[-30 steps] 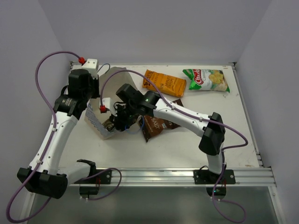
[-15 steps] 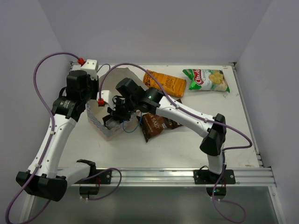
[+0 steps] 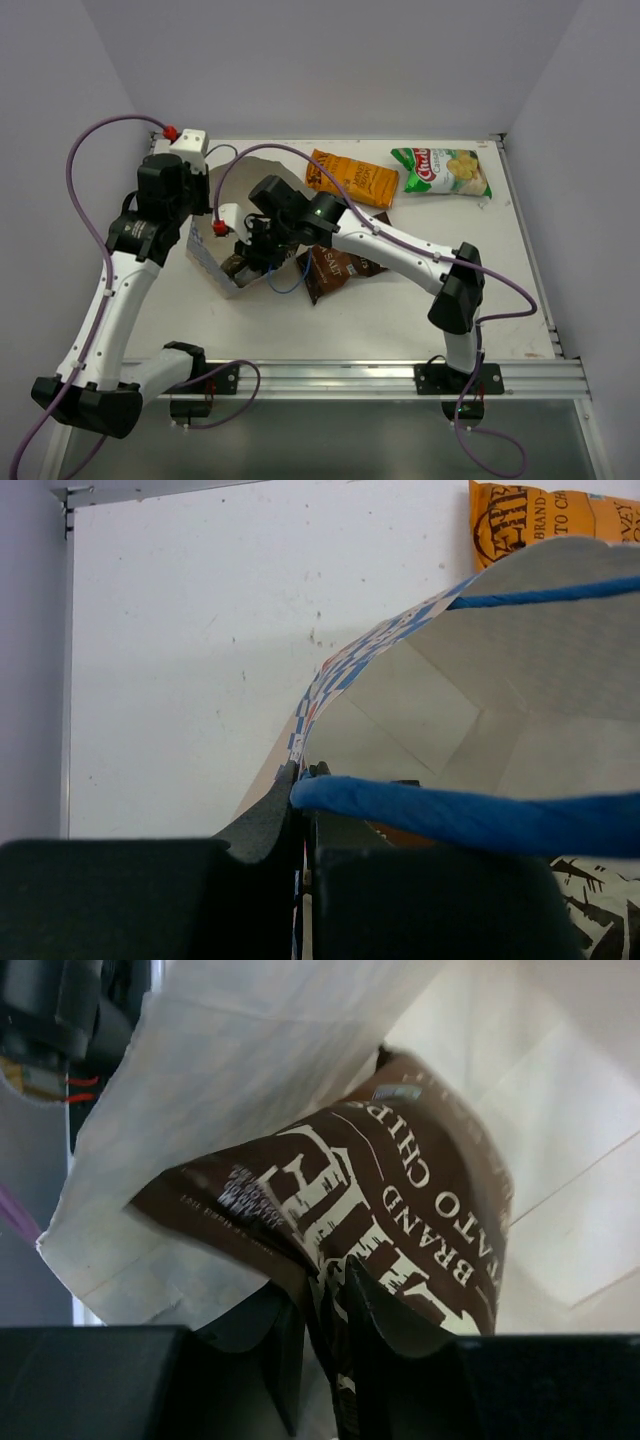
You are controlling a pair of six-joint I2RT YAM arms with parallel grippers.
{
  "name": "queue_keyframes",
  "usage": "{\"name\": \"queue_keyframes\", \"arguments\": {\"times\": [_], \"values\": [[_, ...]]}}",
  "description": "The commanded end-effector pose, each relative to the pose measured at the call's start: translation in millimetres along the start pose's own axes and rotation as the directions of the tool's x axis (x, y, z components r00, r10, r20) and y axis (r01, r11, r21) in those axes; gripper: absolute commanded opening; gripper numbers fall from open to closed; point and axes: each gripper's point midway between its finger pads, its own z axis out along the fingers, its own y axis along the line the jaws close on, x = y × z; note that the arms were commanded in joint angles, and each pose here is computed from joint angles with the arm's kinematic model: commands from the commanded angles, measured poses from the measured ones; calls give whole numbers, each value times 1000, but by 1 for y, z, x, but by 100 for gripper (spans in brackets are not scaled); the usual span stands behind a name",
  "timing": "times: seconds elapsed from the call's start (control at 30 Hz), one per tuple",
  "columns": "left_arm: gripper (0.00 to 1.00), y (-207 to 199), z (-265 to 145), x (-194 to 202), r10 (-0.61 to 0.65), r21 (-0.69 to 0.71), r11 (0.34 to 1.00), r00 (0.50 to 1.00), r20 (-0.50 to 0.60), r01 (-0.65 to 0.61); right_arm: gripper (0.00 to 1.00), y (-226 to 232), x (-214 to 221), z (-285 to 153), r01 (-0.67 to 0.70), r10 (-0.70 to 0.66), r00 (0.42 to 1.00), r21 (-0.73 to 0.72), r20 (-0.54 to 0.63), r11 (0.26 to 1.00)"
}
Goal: Take the snacks out of the paper bag
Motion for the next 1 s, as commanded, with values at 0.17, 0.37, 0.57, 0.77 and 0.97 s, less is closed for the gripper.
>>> {"name": "queue_keyframes", "arguments": {"times": [0.17, 0.37, 0.57, 0.77, 0.97], "values": [[0, -6, -12, -17, 40, 52, 998, 995, 90, -45, 40, 15, -2, -36, -13, 12, 999, -14, -41, 1000], [0, -12, -11, -15, 34, 84, 996, 995, 89, -42, 54, 16, -9, -39, -22, 22, 1000, -12, -7, 1000], [0, -15, -14, -18, 19, 96, 995, 995, 98, -29, 55, 21, -10, -18, -49, 50, 998, -68, 22, 997], [0, -16, -13, -15, 13, 102, 995, 996, 90, -22, 56, 20, -12, -3, -31, 32, 999, -61, 15, 998], [0, -16, -11, -13, 10, 102, 995, 996, 84, -19, 62, 16, -11, 8, -16, 16, 1000, -47, 12, 999]]}}
